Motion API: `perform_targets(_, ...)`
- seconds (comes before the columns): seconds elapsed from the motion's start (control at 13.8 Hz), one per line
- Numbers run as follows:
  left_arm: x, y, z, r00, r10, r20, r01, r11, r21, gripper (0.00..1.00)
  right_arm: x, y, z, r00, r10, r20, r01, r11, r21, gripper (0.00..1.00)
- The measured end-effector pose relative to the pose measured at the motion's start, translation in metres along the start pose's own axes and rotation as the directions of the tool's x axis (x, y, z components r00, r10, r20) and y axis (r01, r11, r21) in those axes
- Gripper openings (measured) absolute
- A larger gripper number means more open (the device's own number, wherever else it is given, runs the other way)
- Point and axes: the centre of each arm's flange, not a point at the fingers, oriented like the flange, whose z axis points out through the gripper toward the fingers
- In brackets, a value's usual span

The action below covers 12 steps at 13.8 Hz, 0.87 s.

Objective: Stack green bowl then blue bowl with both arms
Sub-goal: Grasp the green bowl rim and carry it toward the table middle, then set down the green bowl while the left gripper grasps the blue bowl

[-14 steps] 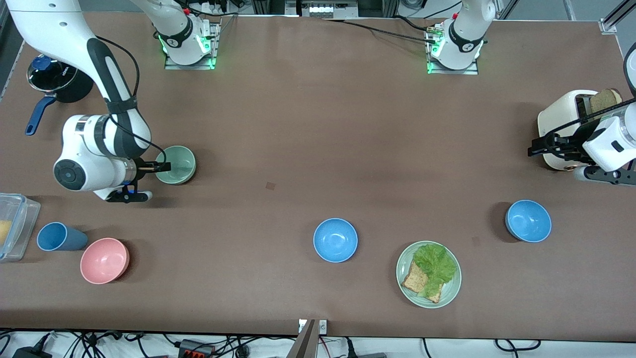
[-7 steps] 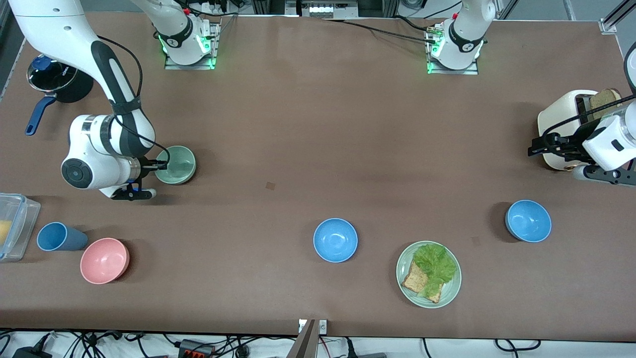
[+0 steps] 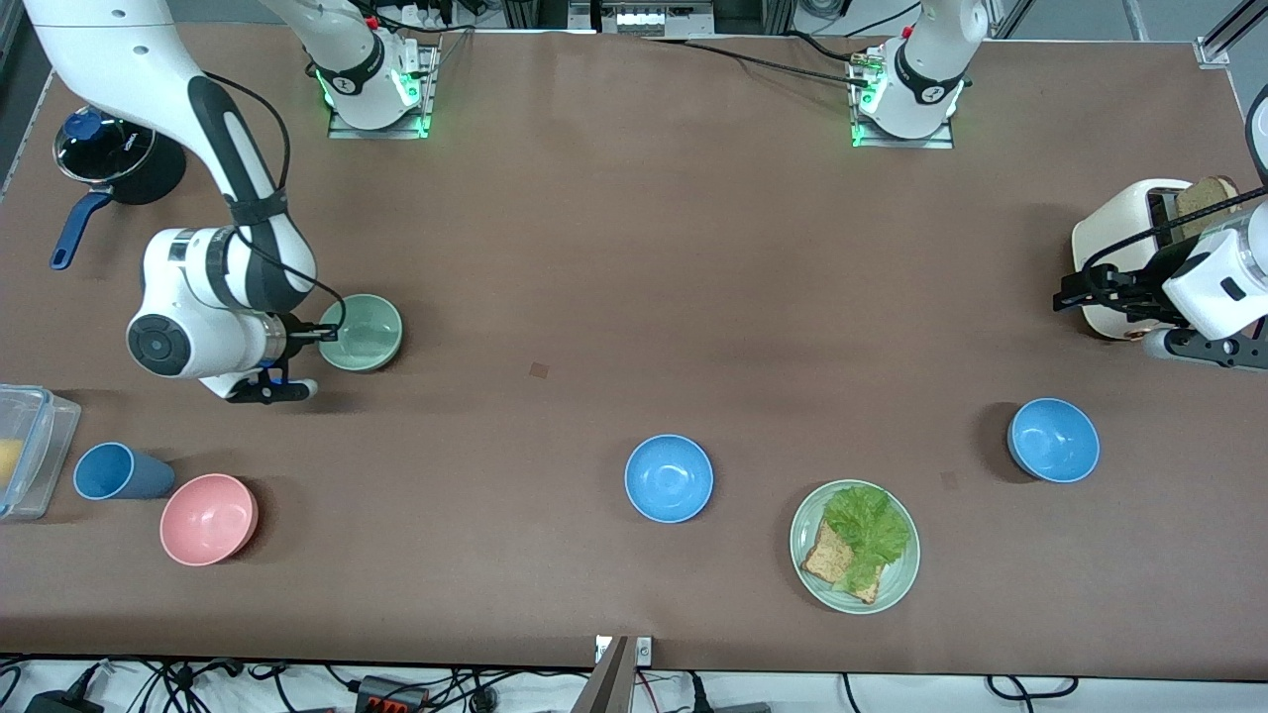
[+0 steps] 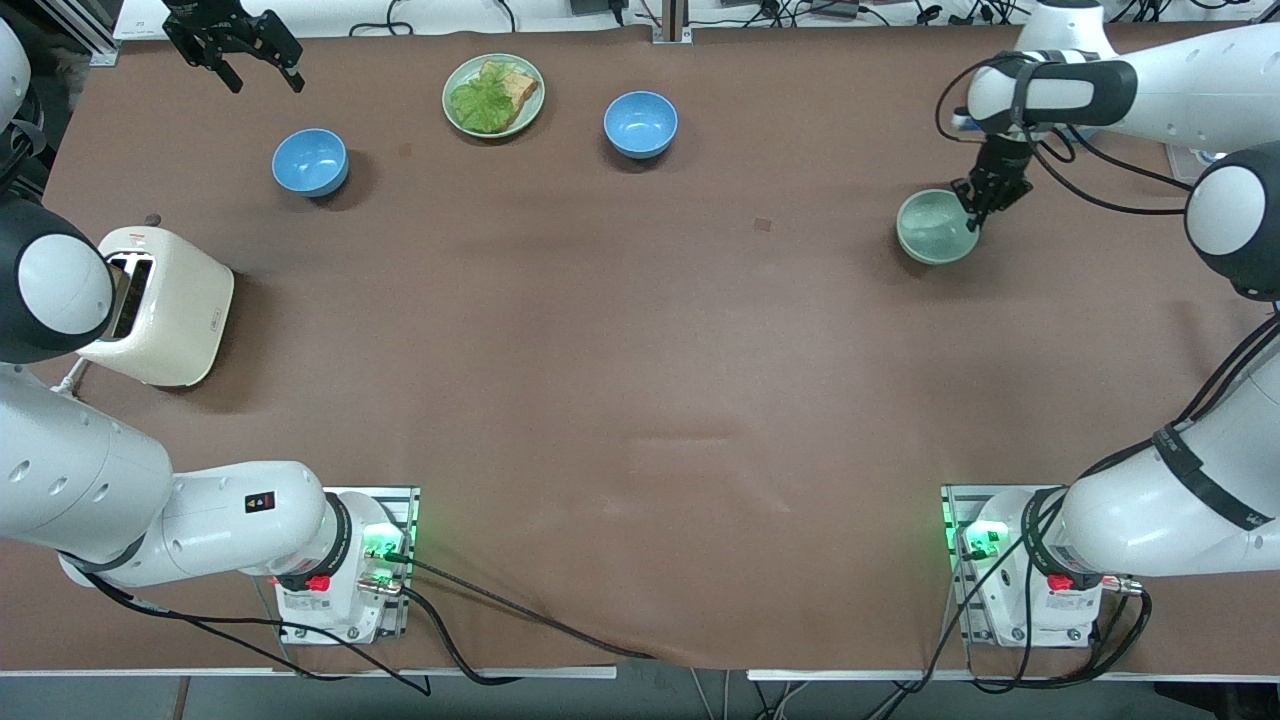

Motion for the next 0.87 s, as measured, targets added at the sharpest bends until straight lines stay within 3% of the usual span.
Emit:
perform_targets(0.14,0.004,-0.007,0.003,1.000,0.009,0.003,-0.009,1.000,-0.004,1.00,0.010,-0.065,-0.032,0.997,-0.063,-0.052,0.062,0.998,-0.020,0.04)
perform_targets(0.36,0.020,-0.062,0.020,1.000,0.003,0.011,-0.003,1.000,-0.028,1.00,0.003,-0.193,-0.062,0.993,-0.048,-0.103,0.049,0.999,0.003,0.04)
perform_targets(0.51,0.032,-0.112,0.049,1.000,0.018,0.022,-0.017,0.998,-0.054,1.00,-0.012,-0.270,-0.055,0.996,-0.009,-0.091,0.014,0.998,0.054,0.04)
perform_targets(0.72,0.058,-0.163,0.094,0.999,0.045,0.006,-0.045,0.996,-0.074,1.00,-0.030,-0.343,-0.030,0.999,0.025,-0.026,-0.021,0.990,0.143,0.04)
perform_targets(0.87,0.074,-0.179,0.132,0.999,0.041,0.007,-0.040,0.996,-0.082,1.00,-0.039,-0.380,-0.012,0.999,0.049,-0.021,-0.045,0.987,0.154,0.04)
